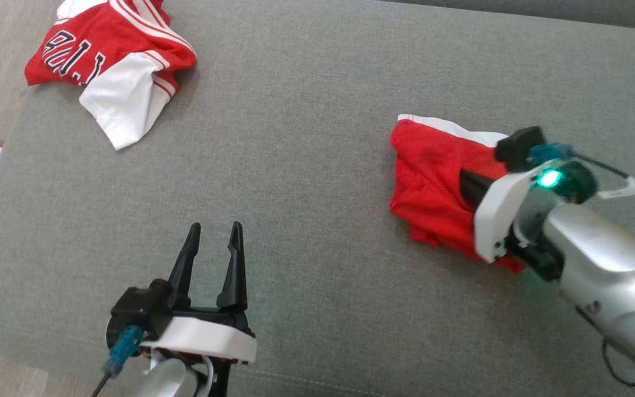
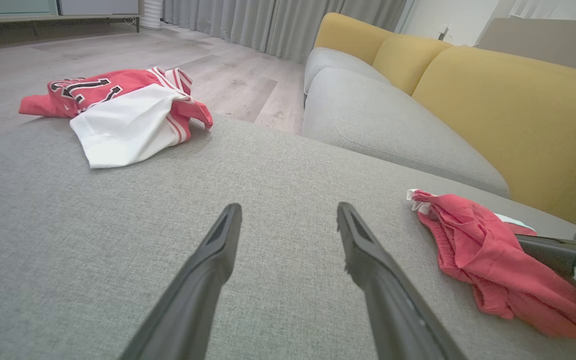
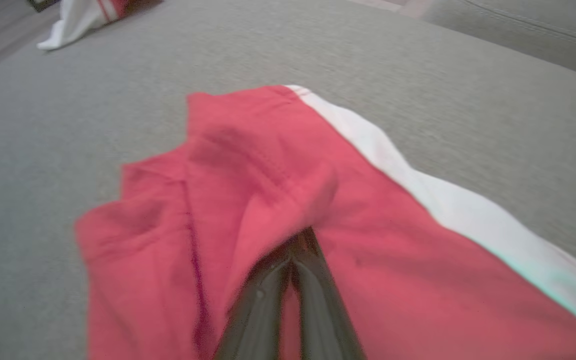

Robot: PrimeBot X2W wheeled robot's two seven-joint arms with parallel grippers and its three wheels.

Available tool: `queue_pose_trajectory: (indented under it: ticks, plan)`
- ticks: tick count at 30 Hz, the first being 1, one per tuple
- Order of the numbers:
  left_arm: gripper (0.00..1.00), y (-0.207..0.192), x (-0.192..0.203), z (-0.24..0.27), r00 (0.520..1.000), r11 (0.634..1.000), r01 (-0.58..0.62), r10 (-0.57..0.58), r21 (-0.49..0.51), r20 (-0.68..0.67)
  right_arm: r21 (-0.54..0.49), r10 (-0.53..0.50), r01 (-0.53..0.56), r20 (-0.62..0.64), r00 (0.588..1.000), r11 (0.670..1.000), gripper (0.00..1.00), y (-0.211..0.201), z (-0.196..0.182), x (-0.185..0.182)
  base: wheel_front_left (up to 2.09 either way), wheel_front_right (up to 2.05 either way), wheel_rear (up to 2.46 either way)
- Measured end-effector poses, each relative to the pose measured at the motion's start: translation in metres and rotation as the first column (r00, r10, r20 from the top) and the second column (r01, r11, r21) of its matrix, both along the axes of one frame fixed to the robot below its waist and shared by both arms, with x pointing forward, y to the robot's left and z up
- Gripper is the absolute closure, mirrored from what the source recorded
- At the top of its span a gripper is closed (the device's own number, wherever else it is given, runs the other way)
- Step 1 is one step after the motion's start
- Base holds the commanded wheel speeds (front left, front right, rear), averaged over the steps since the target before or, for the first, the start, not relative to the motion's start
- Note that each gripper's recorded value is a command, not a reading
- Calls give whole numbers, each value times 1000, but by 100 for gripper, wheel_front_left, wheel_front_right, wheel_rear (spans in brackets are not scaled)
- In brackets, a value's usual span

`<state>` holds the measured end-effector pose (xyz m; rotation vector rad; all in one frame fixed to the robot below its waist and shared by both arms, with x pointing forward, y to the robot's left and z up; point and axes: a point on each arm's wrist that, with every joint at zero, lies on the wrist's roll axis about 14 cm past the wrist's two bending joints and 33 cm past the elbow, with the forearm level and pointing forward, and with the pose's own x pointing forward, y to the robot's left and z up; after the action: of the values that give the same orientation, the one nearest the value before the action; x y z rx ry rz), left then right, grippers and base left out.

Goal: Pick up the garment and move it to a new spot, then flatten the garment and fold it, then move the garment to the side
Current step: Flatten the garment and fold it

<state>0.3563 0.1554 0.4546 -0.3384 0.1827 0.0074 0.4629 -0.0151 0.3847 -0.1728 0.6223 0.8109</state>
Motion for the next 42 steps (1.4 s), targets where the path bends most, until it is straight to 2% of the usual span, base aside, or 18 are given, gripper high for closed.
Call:
queue_pose_trajectory:
  ticks: [5,10,17,22,28,33,35,37,39,40,41,42]
  plan:
    - [0,-2,0,4,1000,1000,5,-5,4,14,82,114,-111,-22,993,990,100,37,12,-31,0,0,0]
    - [0,-3,0,7,1000,1000,10,-10,3,24,109,213,-209,-33,976,972,100,56,16,-59,0,0,0]
    - [0,-5,1,6,1000,1000,17,-17,2,20,100,261,-256,-42,964,962,100,61,14,-71,0,0,0]
    - [0,-8,2,5,999,1000,25,-25,0,20,103,255,-252,-25,967,962,100,60,15,-71,0,0,0]
    - [0,-12,4,10,999,999,40,-40,-2,35,182,218,-228,74,973,957,100,61,36,-65,0,0,0]
    - [0,-15,6,16,997,999,54,-53,0,56,273,147,-189,165,975,943,100,62,66,-53,0,0,0]
    - [0,-18,7,21,995,998,64,-64,3,72,329,62,-136,227,972,935,98,53,90,-37,0,0,0]
    - [0,-20,7,24,994,998,70,-71,4,83,353,-15,-83,265,964,932,85,39,104,-22,0,0,0]
    - [0,-22,8,27,993,997,79,-79,6,92,368,-100,-19,301,948,930,62,19,117,-7,0,0,0]
    - [0,-24,8,28,992,996,85,-85,6,97,375,-143,15,317,937,927,40,8,123,1,0,0,0]
    - [0,-26,9,30,991,996,91,-91,6,101,386,-188,51,326,927,921,7,-3,128,6,0,0,0]
    - [0,-28,9,31,990,995,96,-96,7,105,395,-232,90,328,916,914,0,-14,129,9,0,0,0]
